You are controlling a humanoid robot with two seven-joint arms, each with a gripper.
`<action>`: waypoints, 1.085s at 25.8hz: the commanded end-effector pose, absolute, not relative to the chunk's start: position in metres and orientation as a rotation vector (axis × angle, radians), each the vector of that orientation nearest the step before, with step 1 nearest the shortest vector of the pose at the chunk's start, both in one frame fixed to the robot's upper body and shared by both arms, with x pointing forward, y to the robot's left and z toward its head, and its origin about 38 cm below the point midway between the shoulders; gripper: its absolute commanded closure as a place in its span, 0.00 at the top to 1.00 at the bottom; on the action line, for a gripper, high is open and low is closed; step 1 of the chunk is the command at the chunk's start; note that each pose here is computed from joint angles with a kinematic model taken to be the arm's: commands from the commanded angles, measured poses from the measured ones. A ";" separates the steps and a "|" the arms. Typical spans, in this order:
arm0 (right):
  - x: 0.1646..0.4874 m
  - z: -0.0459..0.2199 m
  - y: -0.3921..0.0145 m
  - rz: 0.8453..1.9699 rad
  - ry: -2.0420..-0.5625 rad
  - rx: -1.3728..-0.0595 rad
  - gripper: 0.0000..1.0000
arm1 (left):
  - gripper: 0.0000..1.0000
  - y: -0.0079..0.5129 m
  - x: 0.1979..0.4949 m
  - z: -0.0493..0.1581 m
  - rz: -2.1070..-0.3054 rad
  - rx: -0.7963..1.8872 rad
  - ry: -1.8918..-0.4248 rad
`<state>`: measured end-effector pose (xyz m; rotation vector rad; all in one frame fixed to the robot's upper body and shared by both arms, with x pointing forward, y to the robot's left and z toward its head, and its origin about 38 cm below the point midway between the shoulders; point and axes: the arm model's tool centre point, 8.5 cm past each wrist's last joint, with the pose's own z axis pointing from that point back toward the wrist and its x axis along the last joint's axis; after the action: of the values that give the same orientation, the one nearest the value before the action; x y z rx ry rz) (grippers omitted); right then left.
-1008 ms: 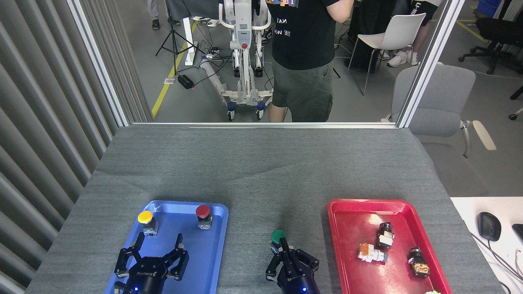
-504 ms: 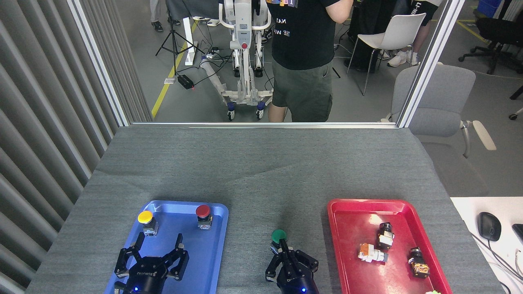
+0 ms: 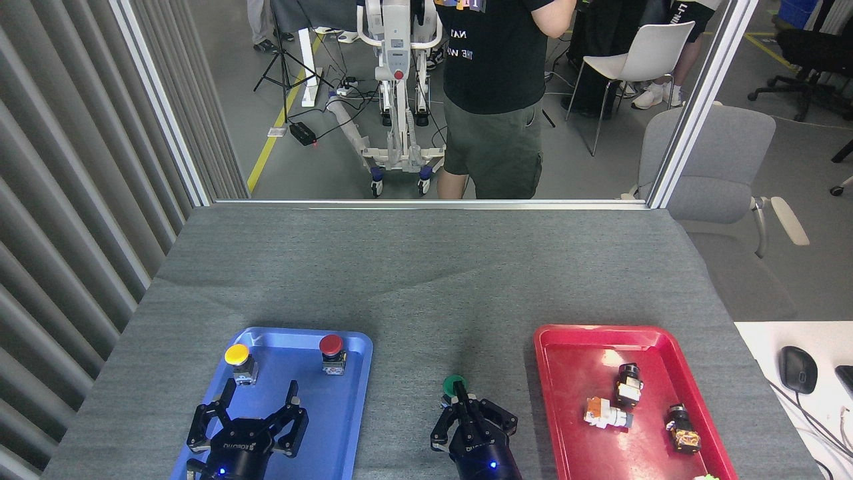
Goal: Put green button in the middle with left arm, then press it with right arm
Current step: 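Press down on the green button with the right gripper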
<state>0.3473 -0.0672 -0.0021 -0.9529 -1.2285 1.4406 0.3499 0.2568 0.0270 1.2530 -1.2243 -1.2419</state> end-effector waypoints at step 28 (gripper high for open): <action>0.351 0.039 -0.070 1.350 -1.313 -1.032 0.00 | 0.99 0.254 0.351 0.028 -1.244 1.248 -1.236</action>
<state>0.3546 -0.0651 0.0210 -0.9947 -1.2615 1.3949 0.3512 0.2546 0.0282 1.2494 -1.2333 -1.2421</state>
